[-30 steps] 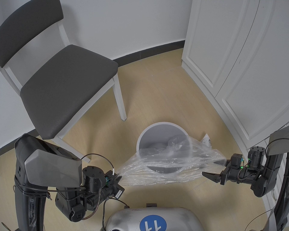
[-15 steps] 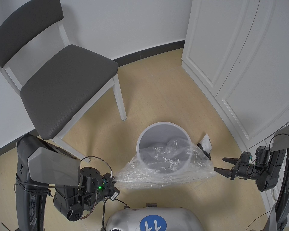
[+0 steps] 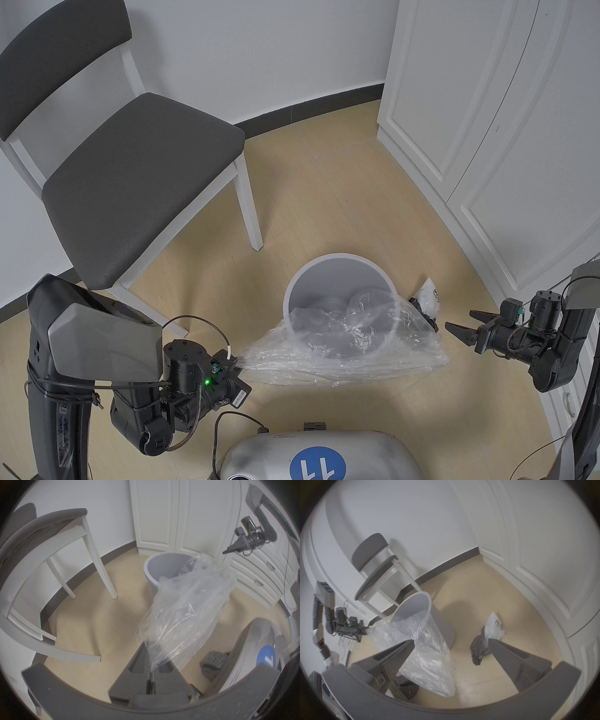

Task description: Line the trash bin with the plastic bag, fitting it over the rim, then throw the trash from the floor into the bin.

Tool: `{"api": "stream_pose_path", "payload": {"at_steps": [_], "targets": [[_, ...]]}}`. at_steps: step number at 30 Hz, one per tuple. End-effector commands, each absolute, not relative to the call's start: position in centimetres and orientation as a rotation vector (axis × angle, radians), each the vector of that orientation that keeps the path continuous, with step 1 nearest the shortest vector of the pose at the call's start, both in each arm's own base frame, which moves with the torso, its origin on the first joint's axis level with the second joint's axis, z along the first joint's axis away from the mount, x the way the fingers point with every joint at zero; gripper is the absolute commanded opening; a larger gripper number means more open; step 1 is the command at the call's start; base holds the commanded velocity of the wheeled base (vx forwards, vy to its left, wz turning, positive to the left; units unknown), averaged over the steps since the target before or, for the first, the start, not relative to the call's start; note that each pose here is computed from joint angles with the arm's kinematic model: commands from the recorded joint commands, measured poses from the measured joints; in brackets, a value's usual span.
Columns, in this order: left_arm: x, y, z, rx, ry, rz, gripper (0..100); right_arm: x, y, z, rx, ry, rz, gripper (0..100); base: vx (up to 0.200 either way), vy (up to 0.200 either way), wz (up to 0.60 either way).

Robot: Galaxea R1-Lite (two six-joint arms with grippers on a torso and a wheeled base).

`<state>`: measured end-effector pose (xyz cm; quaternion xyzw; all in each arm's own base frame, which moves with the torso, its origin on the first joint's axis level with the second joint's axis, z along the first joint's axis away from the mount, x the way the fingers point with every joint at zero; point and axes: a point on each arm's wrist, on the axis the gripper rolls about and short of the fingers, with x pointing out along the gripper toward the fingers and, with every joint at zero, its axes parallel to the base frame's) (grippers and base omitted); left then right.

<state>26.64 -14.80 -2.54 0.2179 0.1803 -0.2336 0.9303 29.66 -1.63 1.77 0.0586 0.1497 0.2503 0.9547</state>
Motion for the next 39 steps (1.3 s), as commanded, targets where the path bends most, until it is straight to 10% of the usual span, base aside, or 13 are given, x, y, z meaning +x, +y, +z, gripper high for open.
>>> {"api": "stream_pose_path", "payload": {"at_steps": [1, 11, 33, 34, 39], "targets": [[27.8, -15.6, 0.6, 0.333, 0.255, -0.443, 0, 29.6, 3.1, 5.7, 0.072, 0.175, 0.497, 100, 0.0, 0.0, 0.0], [28.9, -15.8, -0.2, 0.305, 0.257, -0.427, 0, 28.7, 9.4, 6.0, -0.256, 0.126, 0.167, 100, 0.0, 0.0, 0.0], [31.5, -14.4, -1.8, 0.294, 0.264, -0.341, 0, 23.7, 16.3, 1.7, -0.851, 0.143, 0.535, 100, 0.0, 0.0, 0.0], [31.5, -14.4, -1.8, 0.294, 0.264, -0.341, 100, 23.7, 16.3, 1.6, -0.852, 0.146, 0.536, 100, 0.0, 0.0, 0.0], [31.7, -14.4, -1.7, 0.293, 0.257, -0.331, 100, 24.2, 16.2, -0.3, -0.862, 0.206, 0.534, 100, 0.0, 0.0, 0.0]]}}
